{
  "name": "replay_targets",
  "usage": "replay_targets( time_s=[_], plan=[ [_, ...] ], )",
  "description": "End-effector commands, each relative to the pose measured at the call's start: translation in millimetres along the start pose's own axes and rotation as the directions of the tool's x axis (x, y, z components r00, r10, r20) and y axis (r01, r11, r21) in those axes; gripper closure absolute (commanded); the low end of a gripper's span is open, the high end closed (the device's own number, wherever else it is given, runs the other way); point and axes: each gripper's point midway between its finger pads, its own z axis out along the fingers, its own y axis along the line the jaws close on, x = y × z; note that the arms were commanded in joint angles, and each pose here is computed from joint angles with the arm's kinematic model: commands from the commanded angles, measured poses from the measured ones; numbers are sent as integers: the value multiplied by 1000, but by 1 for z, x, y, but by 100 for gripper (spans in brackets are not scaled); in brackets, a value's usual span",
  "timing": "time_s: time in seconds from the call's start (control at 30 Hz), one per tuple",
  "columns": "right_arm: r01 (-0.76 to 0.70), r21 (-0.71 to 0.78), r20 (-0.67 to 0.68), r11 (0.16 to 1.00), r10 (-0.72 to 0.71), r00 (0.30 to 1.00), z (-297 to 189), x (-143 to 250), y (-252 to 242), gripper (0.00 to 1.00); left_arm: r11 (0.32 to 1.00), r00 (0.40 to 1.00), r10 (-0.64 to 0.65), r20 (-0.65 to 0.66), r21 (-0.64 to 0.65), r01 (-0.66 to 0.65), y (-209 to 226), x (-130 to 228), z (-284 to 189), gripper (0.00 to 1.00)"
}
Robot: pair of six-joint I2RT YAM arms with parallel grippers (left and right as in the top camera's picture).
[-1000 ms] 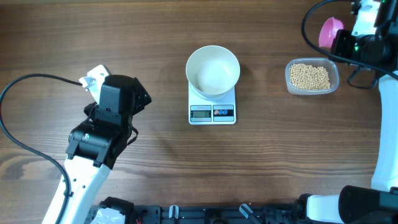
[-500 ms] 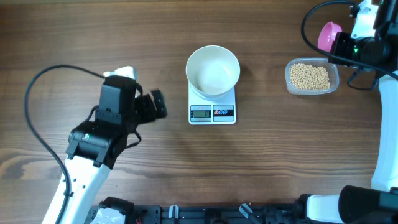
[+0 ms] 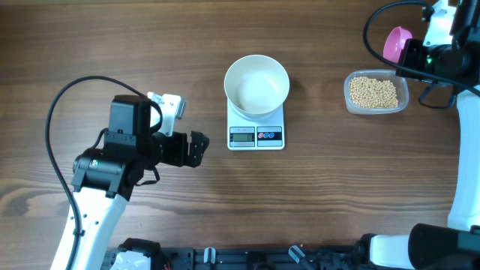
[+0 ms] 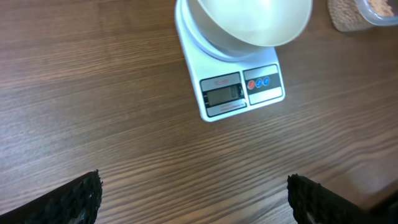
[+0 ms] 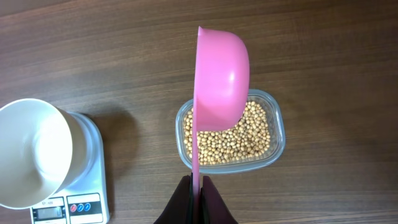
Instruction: Scoop item into bowl and weigh 150g on scale
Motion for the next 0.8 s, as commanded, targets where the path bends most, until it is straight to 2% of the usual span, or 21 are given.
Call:
replay_targets(
  time_s=[0.0, 0.33, 0.77],
  plan=[
    [-9, 5, 10, 1000, 9, 1000, 1, -5, -1, 96, 998, 1000, 31, 6, 52, -31, -8, -2, 0, 0],
    [-10, 5, 8, 1000, 10, 1000, 1, -4, -1, 96, 999, 998, 37, 59, 22, -39, -3, -16, 1, 0],
    [-10, 5, 2, 1000, 10, 1000, 1, -3, -1, 96, 999, 999, 4, 48, 38, -6, -3, -18, 8, 0]
  ],
)
